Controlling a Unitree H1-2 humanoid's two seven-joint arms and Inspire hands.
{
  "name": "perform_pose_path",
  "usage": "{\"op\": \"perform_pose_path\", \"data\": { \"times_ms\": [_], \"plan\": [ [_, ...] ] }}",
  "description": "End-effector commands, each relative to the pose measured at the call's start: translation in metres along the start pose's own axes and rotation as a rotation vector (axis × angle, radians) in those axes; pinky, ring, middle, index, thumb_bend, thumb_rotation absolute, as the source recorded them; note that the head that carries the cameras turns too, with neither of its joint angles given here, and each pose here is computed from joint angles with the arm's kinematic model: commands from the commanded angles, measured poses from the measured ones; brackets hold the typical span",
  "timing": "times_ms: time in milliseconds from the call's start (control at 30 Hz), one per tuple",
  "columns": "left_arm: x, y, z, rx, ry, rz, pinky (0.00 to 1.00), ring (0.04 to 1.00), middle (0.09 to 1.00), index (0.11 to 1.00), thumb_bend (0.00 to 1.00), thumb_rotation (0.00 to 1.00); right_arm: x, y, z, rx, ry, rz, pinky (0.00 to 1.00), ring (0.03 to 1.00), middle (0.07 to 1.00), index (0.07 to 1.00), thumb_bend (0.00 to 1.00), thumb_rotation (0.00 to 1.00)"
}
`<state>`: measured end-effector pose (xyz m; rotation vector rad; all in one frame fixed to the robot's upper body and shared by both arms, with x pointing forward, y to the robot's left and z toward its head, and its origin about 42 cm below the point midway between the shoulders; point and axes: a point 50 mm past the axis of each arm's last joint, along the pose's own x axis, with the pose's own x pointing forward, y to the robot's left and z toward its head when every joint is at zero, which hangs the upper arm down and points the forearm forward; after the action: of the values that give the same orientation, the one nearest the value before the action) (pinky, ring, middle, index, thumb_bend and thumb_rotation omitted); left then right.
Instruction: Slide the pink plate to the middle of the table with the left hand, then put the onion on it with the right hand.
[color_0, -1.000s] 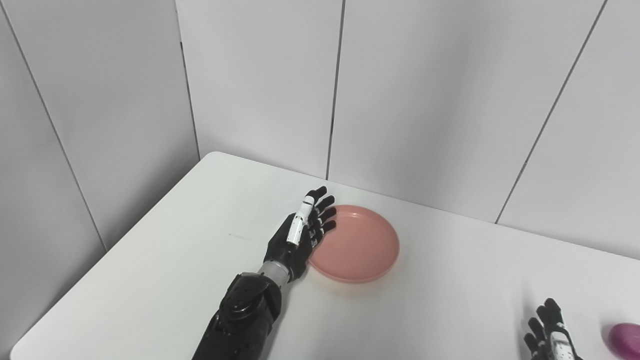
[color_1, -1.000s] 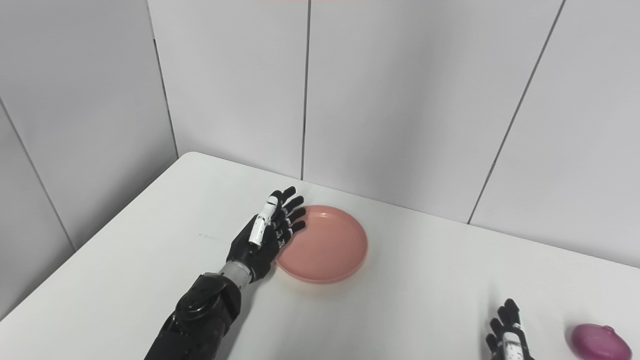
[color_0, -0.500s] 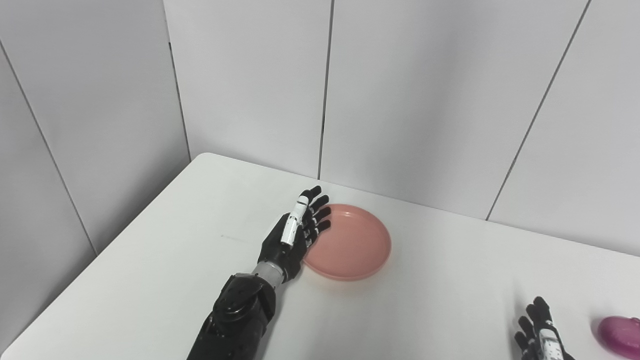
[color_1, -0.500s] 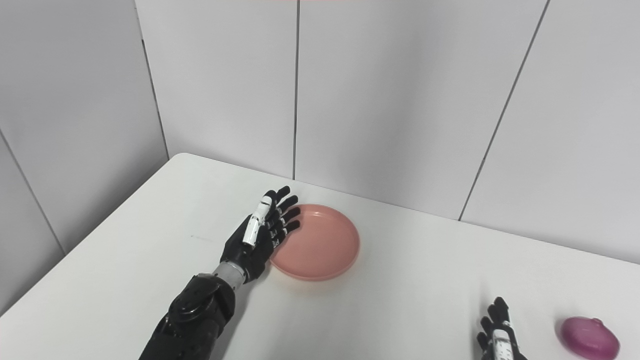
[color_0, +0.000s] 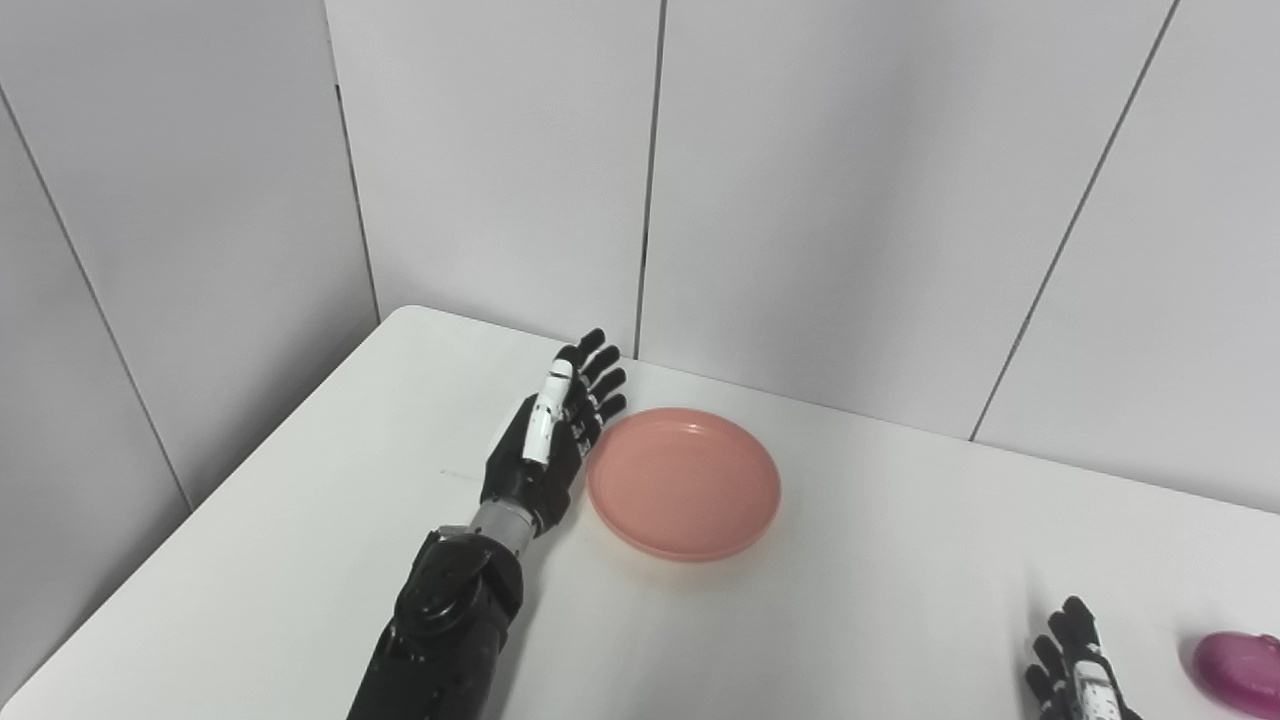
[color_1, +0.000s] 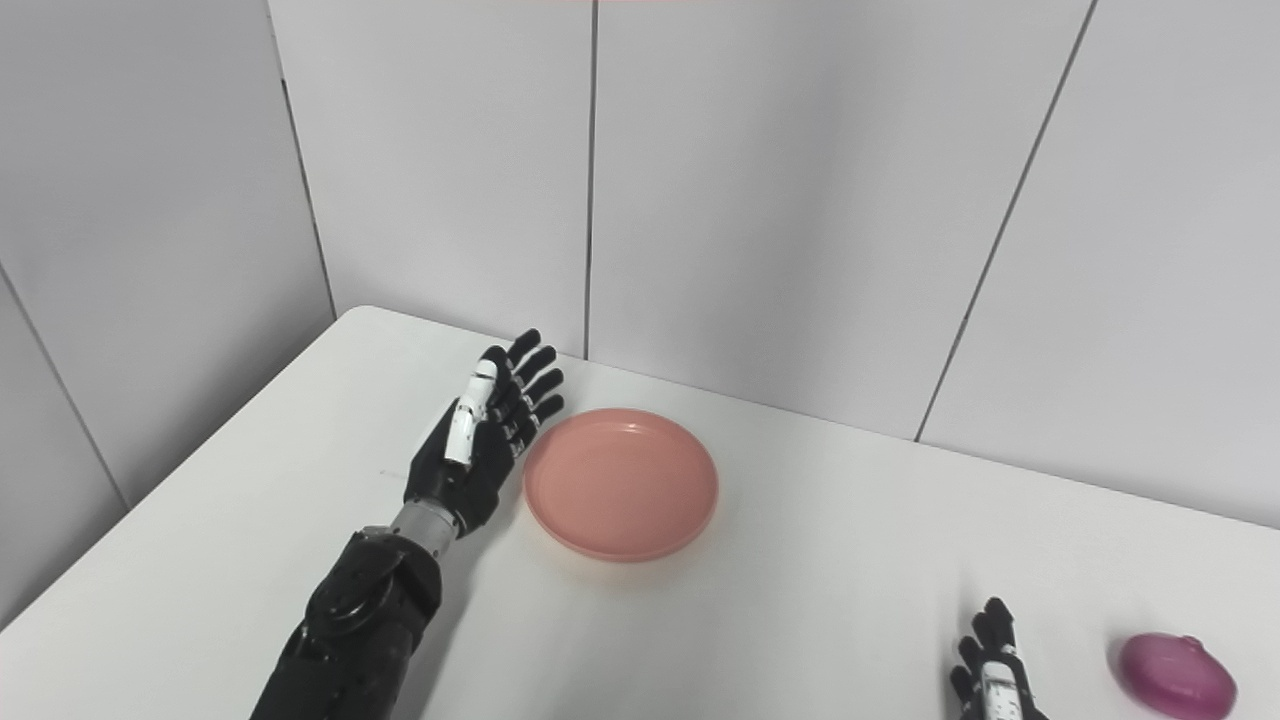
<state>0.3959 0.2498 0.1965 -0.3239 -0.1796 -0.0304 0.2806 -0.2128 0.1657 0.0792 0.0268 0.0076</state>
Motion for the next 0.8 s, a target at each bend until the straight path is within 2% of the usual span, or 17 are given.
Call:
{"op": "perform_pose_path", "data": {
  "times_ms": [0, 267, 433, 767],
  "plan": [
    [0.021, -0.006, 0.027, 0.019, -0.117, -0.017, 0.96, 0.965, 0.962, 0.938, 0.47, 1.00, 0.001, 0.002, 0.010, -0.008, -0.075, 0.016, 1.00, 1.000, 1.000, 1.000, 0.13, 1.00],
    [0.040, 0.011, 0.023, 0.037, -0.097, 0.051, 0.96, 0.949, 0.950, 0.922, 0.45, 1.00, 0.001, 0.002, 0.009, -0.009, -0.076, 0.011, 1.00, 1.000, 1.000, 1.000, 0.14, 1.00],
    [0.053, 0.022, 0.014, 0.012, -0.050, 0.101, 0.94, 0.948, 0.944, 0.917, 0.43, 1.00, 0.001, 0.001, 0.010, -0.009, -0.078, 0.014, 1.00, 1.000, 1.000, 1.000, 0.14, 1.00],
    [0.078, 0.038, -0.008, 0.019, 0.048, 0.150, 0.91, 0.929, 0.931, 0.902, 0.42, 1.00, 0.001, 0.003, 0.010, -0.002, -0.081, 0.013, 1.00, 1.000, 1.000, 1.000, 0.14, 1.00]
  ]
}}
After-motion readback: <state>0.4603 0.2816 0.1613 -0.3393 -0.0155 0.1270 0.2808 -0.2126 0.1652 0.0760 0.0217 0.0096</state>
